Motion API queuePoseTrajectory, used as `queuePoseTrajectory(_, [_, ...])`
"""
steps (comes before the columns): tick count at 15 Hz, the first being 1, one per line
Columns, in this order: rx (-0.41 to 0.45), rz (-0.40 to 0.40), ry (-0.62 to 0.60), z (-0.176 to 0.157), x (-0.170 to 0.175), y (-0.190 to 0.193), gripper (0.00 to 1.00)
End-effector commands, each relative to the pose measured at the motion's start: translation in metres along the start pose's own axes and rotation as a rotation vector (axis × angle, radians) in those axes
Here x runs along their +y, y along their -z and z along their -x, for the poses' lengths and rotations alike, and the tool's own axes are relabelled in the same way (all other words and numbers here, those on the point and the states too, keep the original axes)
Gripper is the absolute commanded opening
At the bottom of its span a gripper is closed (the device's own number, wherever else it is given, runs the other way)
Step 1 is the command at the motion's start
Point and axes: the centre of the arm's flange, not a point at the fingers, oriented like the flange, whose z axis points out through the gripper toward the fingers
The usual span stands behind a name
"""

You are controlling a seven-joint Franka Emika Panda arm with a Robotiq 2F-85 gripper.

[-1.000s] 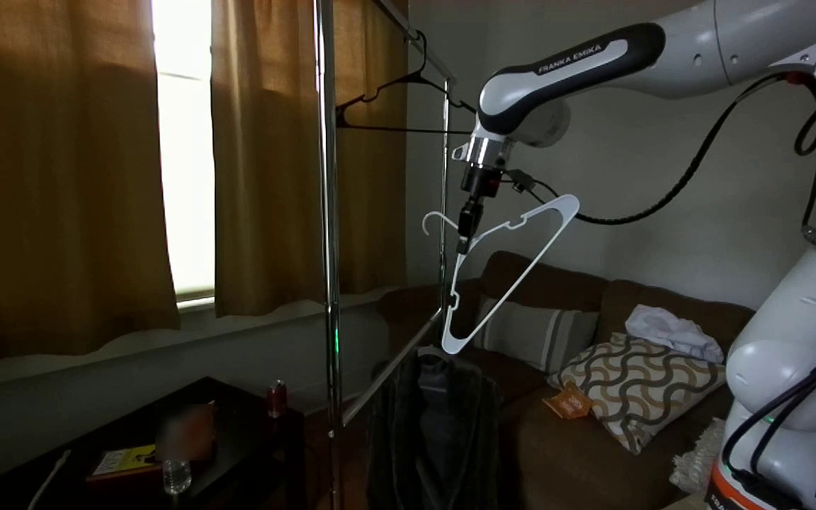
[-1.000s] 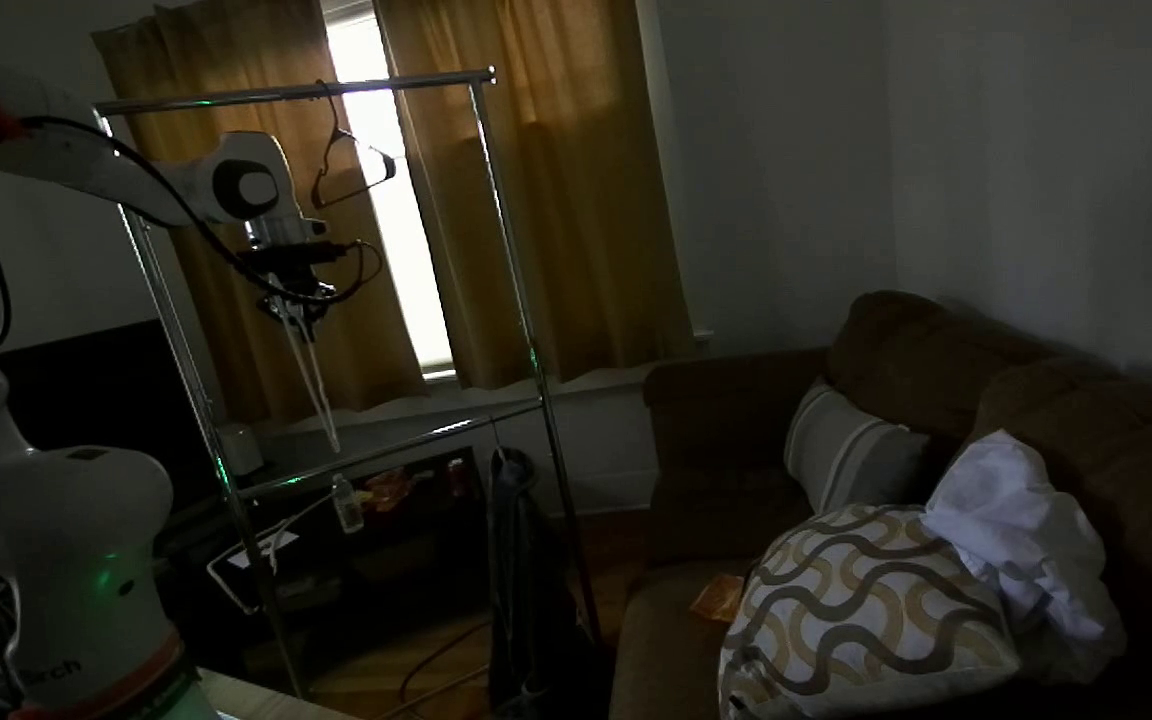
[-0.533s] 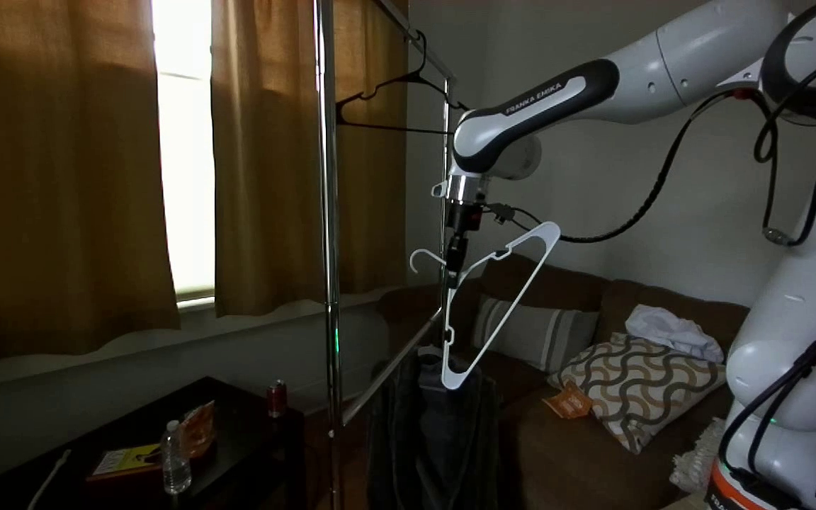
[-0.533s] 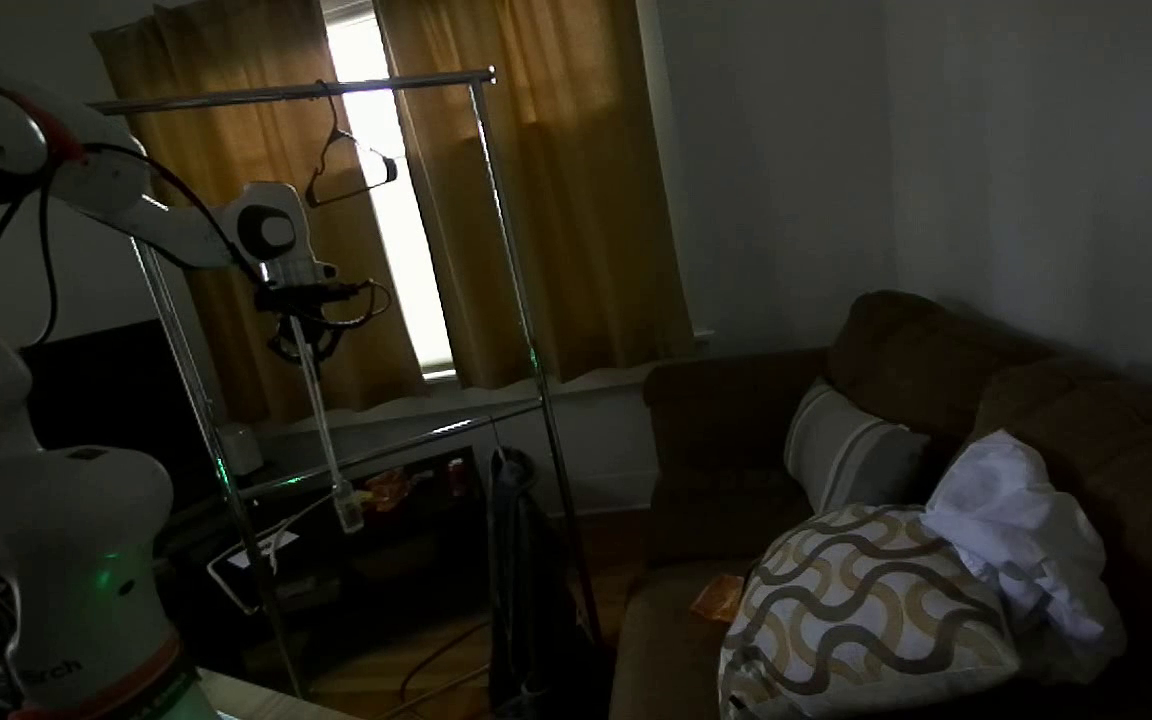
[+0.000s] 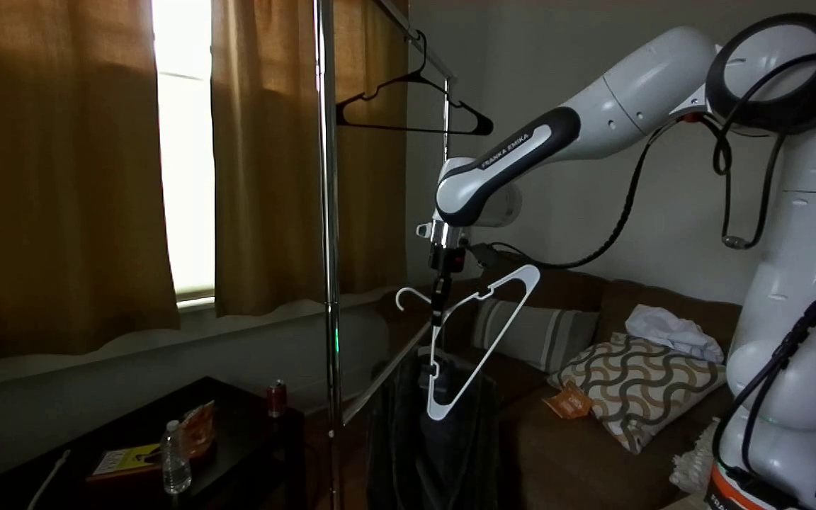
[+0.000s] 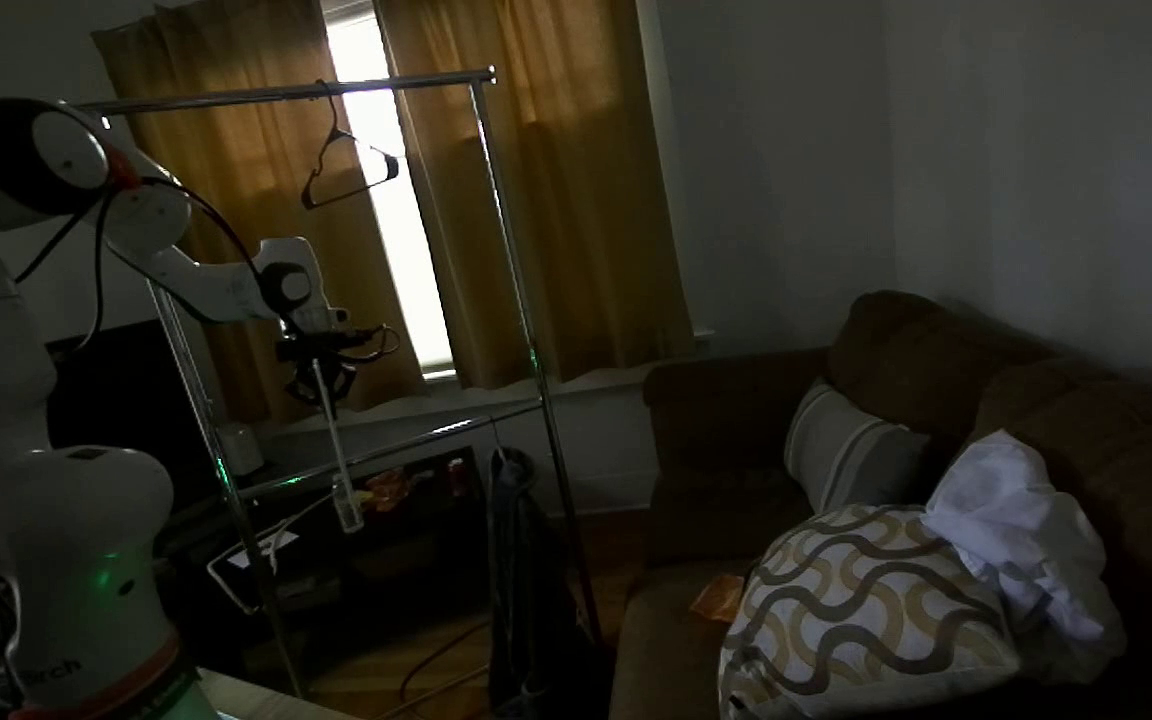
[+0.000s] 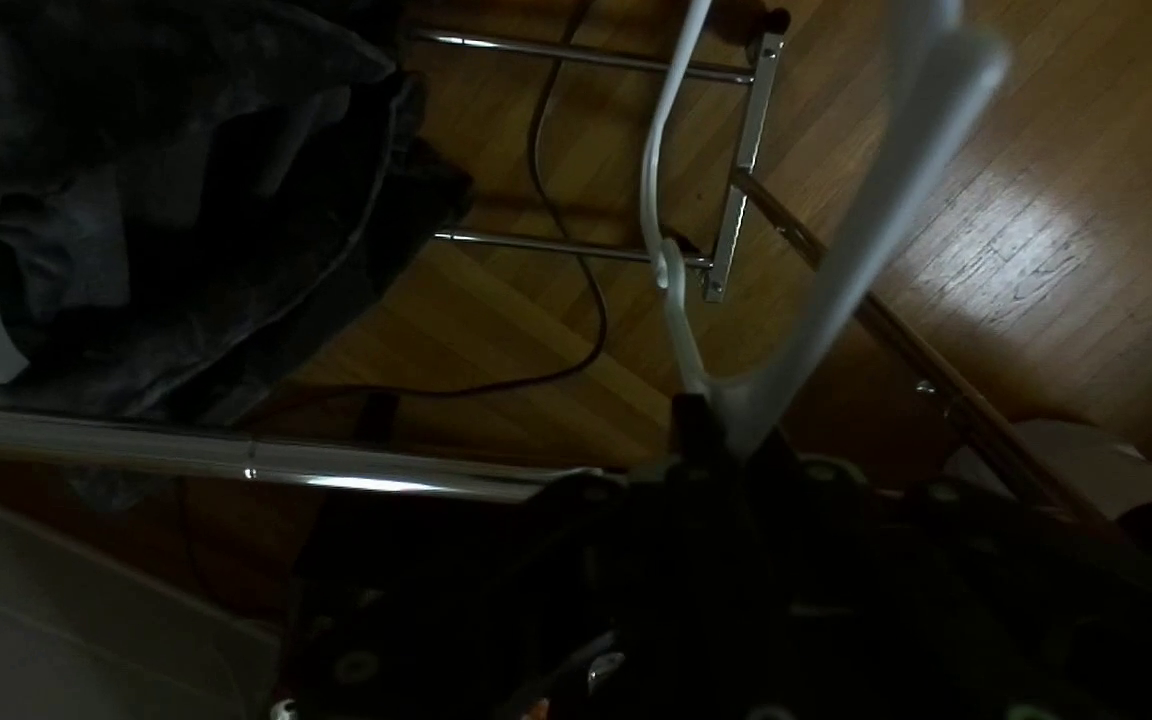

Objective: Hang the white and black coat hanger on the bottom railing

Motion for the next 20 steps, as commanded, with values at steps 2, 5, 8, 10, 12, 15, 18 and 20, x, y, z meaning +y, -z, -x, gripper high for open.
queuePoseTrajectory(2, [0.064,0.045,-0.036,-0.005,0.011,-0.048,0.02])
queuePoseTrajectory(5, [0.09,0.05,-0.049,-0.01,0.02,-0.072,0.02])
queuePoseTrajectory(8, [0.089,0.02,-0.049,-0.008,0.02,-0.096,0.02])
queuePoseTrajectory(10, [0.085,-0.005,-0.053,-0.005,0.018,-0.108,0.02])
queuePoseTrajectory(12, [0.081,-0.022,-0.062,-0.004,0.017,-0.118,0.02])
queuePoseTrajectory(15, [0.09,-0.034,-0.078,-0.006,0.018,-0.133,0.02])
queuePoseTrajectory(18, [0.099,-0.036,-0.089,-0.007,0.02,-0.146,0.02])
queuePoseTrajectory(20, [0.106,-0.039,-0.09,-0.011,0.022,-0.154,0.02])
